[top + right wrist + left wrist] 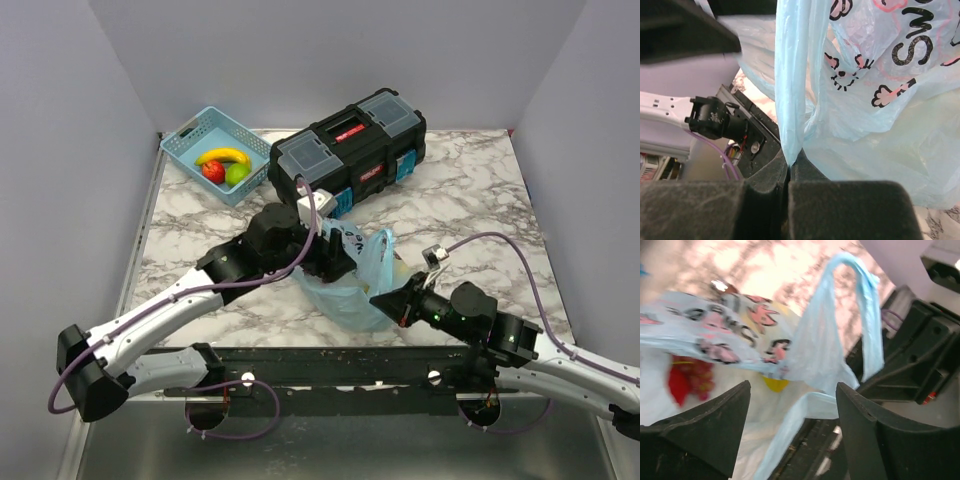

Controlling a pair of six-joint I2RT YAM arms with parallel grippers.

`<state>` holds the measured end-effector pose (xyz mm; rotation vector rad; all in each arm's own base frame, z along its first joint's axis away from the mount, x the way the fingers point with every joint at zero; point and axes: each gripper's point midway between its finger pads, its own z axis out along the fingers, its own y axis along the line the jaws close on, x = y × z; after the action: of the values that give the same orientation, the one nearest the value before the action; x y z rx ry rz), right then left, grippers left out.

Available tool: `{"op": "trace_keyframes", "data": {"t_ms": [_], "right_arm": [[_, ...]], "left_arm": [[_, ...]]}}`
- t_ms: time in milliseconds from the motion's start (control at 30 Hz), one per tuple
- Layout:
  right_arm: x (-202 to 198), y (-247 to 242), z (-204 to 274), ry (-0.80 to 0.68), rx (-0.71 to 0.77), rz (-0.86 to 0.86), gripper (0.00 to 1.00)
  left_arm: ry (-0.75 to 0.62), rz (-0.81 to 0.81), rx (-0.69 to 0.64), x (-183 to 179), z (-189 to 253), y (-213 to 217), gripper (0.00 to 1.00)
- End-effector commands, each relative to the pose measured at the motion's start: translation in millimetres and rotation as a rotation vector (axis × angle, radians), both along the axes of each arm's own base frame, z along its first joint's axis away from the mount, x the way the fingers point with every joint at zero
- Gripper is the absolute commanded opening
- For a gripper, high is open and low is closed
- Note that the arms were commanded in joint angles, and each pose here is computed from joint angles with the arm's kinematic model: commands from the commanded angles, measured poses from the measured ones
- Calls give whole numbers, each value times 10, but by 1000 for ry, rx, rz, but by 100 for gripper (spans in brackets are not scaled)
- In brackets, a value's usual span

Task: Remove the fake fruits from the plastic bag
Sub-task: Adjust the plastic bag at the center of the board.

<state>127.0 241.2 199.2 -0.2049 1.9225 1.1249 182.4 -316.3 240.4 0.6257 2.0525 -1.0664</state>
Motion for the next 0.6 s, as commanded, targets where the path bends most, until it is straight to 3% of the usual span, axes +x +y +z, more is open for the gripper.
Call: {"op": "trace_keyframes", "data": {"t_ms": [0,133,167,300,433,500,567], "right_arm": [[-61,-5,-175,-27,-89,61,1],[-7,-214,-460,142,-244,-68,5],[-17,-250,-481,184,-268,-91,11],[-59,-251,-199,282,-309,-117,52],[87,-303,319,248,-421,-175,90],[243,-412,528,194,-536,-243,100],[428,-474,735,118,-633,-303,100]], "left_arm": [[-97,89,221,163,-129,518,69],[-120,-46,92,-176,112,492,72],[-112,-90,48,-271,183,450,73],[-91,-220,-121,-565,565,314,73],[-177,-272,-196,-650,1012,309,74],[-214,-304,-202,-686,1193,316,74],[-249,-319,-204,-708,1353,337,74]]}}
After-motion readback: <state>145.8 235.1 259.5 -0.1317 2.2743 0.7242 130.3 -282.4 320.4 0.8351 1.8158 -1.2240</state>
